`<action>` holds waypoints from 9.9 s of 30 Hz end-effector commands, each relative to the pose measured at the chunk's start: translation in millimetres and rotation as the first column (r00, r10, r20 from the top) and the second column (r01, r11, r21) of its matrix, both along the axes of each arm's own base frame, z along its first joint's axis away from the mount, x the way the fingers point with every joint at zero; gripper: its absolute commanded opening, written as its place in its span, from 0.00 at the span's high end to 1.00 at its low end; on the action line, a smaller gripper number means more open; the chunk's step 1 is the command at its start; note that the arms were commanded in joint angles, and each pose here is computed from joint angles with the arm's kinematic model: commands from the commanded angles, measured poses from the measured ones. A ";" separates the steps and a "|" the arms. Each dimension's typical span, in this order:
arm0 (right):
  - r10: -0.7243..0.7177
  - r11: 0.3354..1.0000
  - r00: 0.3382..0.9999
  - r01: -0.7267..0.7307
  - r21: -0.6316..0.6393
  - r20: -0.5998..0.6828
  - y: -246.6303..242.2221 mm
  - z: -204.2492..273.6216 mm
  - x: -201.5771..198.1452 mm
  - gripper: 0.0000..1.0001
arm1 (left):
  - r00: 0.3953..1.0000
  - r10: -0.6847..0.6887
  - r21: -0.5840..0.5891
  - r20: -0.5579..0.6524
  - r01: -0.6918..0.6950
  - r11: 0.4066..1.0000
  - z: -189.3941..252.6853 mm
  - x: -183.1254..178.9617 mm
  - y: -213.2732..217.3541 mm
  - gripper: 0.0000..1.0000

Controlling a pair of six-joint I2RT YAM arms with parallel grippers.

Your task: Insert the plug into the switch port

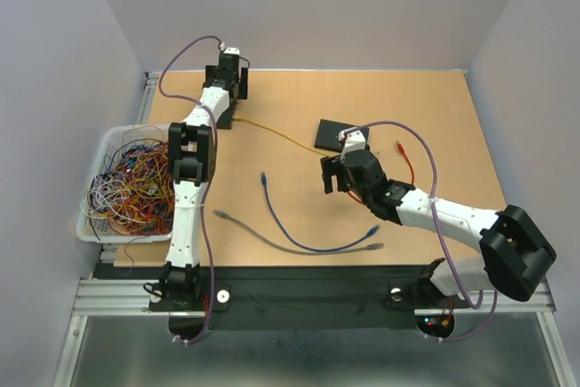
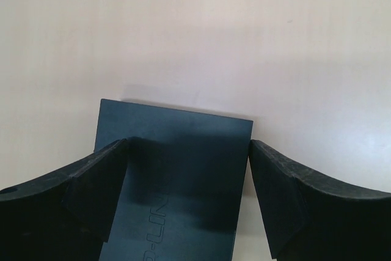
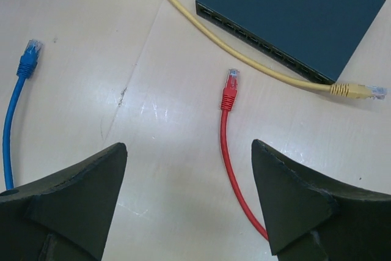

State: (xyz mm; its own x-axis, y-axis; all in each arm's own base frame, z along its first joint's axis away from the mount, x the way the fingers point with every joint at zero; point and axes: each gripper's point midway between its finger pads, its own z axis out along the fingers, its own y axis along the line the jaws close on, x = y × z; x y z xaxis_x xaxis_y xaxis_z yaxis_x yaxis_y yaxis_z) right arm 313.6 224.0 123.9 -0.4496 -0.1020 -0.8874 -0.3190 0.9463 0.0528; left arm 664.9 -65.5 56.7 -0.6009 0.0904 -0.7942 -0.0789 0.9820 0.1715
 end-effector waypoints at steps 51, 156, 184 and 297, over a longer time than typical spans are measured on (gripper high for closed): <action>-0.342 0.906 0.869 0.406 0.121 -0.357 -86.1 -98.4 169.9 0.29 | 0.713 -0.680 -0.584 0.171 0.629 0.513 45.4 -173.7 -326.4 0.07; -0.518 0.841 0.802 0.540 -0.009 -0.298 -167.0 -99.4 293.4 0.42 | 0.991 -0.085 -0.453 0.103 0.122 0.883 40.6 -262.8 -125.5 0.04; -0.673 0.720 0.729 0.685 0.111 -0.125 -248.0 31.7 251.6 0.11 | 0.991 -0.030 -0.574 0.134 0.102 0.812 12.4 -81.7 -121.0 0.07; -0.288 0.831 0.770 0.496 0.251 -0.569 -129.6 -123.7 74.9 0.29 | 0.768 -0.610 -0.736 0.194 0.525 0.427 35.5 -248.9 -362.8 0.13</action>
